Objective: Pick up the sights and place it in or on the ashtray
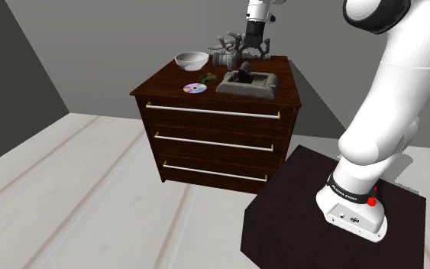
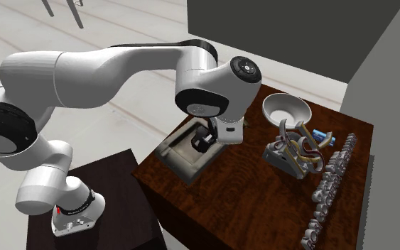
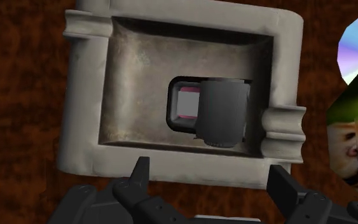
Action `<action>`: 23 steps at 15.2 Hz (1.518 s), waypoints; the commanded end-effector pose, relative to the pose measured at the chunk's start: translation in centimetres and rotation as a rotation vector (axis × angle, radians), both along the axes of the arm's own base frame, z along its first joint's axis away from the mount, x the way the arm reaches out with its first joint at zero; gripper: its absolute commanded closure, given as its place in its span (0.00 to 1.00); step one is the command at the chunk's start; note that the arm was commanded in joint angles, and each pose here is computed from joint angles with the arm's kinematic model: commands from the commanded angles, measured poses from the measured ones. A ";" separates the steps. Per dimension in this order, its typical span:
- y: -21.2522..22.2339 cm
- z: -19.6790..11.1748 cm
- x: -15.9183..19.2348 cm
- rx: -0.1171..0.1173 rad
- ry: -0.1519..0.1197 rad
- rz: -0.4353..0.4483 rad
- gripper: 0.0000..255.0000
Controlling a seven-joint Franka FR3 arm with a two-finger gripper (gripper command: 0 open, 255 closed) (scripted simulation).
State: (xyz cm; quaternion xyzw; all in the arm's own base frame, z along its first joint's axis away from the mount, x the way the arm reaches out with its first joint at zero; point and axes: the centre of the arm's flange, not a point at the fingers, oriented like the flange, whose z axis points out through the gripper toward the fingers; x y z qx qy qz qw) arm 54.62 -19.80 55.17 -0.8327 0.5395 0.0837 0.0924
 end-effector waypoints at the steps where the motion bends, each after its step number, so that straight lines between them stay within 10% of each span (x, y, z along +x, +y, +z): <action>1: 0.3 -1.0 0.0 0.002 -0.001 0.000 0.00; 10: 0.5 -1.8 0.0 0.002 0.000 0.000 0.00; 11: 0.5 -1.8 0.0 0.002 0.000 0.000 1.00; 20: 0.5 -1.8 0.0 0.002 0.000 0.000 1.00; 21: 0.5 -1.8 0.0 0.002 0.000 0.000 0.00; 23: 3.8 1.1 -0.5 -0.154 -0.032 0.050 0.00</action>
